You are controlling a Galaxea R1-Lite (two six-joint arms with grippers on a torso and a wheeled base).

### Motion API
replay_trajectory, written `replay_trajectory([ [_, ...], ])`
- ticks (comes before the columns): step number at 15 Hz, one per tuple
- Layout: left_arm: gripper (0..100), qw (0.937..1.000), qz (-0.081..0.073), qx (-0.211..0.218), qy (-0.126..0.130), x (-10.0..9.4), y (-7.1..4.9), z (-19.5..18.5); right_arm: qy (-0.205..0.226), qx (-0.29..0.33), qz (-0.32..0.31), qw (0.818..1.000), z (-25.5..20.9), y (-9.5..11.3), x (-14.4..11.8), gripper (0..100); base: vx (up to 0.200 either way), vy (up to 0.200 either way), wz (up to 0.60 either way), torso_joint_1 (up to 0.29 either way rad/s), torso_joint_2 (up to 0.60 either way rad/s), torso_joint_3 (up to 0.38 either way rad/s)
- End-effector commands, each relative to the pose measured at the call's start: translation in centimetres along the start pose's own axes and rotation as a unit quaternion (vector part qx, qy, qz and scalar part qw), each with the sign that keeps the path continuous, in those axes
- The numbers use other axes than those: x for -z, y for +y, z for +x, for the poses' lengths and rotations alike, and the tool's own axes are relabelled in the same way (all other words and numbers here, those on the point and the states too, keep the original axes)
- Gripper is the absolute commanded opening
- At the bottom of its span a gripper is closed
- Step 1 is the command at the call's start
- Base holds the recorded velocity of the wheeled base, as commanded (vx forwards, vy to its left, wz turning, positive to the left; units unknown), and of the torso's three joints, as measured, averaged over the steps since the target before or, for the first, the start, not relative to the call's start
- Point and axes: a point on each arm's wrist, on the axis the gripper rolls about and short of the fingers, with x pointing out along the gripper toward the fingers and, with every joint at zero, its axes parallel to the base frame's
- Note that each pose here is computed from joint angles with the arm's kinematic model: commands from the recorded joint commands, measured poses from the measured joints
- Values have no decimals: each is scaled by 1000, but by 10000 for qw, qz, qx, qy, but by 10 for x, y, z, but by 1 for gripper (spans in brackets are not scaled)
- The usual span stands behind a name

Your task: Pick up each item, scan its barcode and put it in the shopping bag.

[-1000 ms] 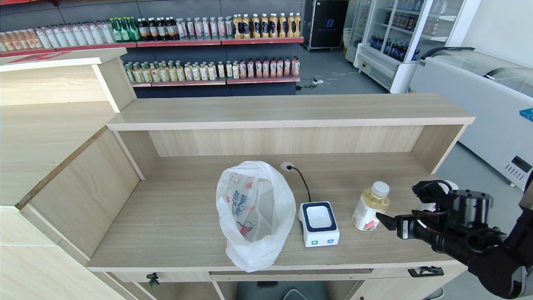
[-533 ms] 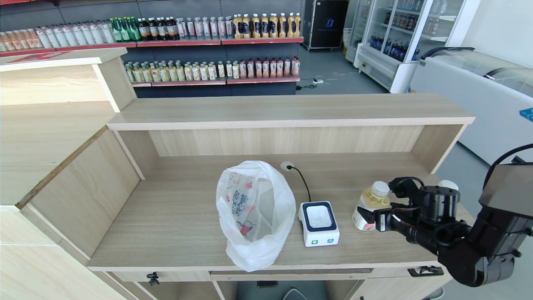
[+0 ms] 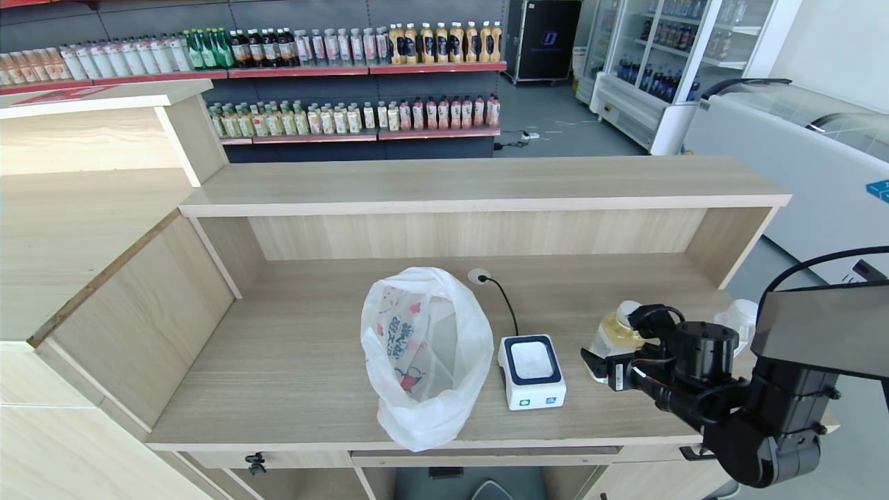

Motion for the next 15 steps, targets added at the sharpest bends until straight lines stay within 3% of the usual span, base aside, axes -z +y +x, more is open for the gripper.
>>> replay_trajectory([
  [1, 100, 10000, 0, 0, -3, 0, 0, 0, 66, 14, -6, 10000, 4, 0, 6, 100, 0, 0, 0, 0, 0, 0],
  [6, 100, 10000, 0, 0, -3, 0, 0, 0, -286, 31, 15, 9996, 20, 1, 4, 100, 0, 0, 0, 0, 0, 0],
  [15, 100, 10000, 0, 0, -3, 0, 0, 0, -470, 28, -61, 9989, 39, 2, 12, 100, 0, 0, 0, 0, 0, 0],
])
